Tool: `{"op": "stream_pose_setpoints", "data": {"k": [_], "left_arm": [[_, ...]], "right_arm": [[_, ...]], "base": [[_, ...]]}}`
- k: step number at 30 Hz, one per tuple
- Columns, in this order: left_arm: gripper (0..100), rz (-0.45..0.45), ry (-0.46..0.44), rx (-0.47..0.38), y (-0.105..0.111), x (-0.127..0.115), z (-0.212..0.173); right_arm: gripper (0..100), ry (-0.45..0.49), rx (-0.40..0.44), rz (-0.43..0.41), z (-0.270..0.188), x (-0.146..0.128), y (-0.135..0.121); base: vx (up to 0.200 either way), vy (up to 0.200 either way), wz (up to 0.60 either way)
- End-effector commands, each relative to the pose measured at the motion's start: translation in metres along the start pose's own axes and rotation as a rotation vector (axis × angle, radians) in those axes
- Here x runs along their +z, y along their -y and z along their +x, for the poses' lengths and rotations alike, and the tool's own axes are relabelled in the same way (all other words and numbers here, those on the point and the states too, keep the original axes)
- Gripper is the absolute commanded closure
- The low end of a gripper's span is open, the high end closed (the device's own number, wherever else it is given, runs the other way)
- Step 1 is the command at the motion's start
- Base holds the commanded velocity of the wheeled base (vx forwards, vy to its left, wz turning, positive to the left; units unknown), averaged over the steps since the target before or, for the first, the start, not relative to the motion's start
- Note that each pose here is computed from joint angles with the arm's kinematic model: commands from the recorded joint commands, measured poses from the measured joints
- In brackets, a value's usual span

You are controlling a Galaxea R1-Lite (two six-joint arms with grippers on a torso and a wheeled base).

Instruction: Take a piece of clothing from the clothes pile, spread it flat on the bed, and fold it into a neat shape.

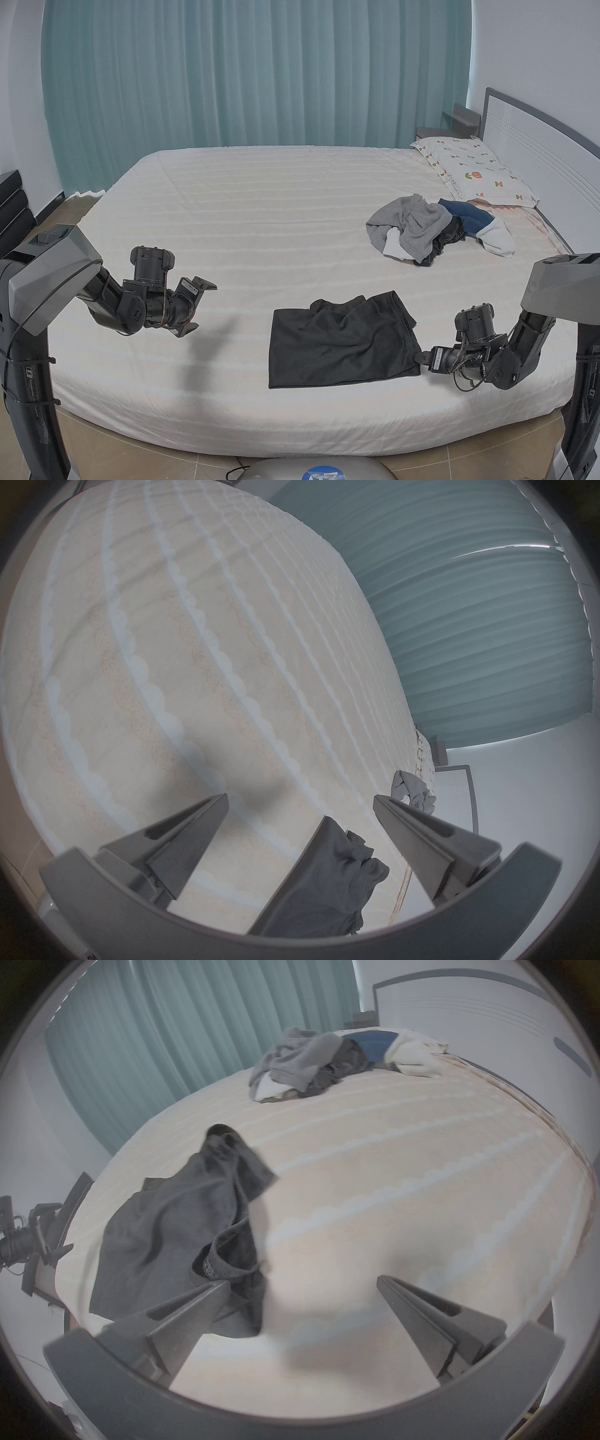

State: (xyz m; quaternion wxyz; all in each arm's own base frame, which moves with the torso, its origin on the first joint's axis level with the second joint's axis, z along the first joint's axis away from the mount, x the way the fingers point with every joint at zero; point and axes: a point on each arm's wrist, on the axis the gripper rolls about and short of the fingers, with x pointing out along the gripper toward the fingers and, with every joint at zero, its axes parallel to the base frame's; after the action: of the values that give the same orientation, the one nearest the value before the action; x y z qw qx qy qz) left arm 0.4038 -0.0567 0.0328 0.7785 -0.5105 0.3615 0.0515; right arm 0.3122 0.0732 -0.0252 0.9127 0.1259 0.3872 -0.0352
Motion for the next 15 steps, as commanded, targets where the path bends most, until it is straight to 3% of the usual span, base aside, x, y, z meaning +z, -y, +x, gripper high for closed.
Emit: {"op": "stream_pose_setpoints", "data": {"k": [1, 5, 7, 11, 15], "left_arm": [[0, -0.001, -0.001, 0.002, -0.001, 0.000, 0.000], [0, 0.002, -0.002, 0.006, -0.002, -0.001, 0.001], [0, 0.002, -0.003, 0.006, -0.001, -0.002, 0.001], [0, -0.009, 0.002, 0.001, 0.000, 0.000, 0.000], [0, -0.006, 0.001, 0.003, 0.000, -0.001, 0.000]], "right_arm": [[0, 0.015, 0.019, 0.015, -0.013, 0.004, 0.004], [0, 0.087, 0.099, 0.038, -0.026, 0.022, -0.003], [0, 0.135, 0.180, 0.088, -0.031, 0.038, -0.009], [0, 0.173, 0.237, 0.146, -0.022, 0.057, -0.019], [0, 0.182, 0.301, 0.195, -0.005, 0.071, -0.029]], "base": [[0.000, 0.000, 0.00], [0.000, 0.000, 0.00], [0.000, 0.000, 0.00], [0.000, 0.000, 0.00], [0.200, 0.000, 0.00]]}}
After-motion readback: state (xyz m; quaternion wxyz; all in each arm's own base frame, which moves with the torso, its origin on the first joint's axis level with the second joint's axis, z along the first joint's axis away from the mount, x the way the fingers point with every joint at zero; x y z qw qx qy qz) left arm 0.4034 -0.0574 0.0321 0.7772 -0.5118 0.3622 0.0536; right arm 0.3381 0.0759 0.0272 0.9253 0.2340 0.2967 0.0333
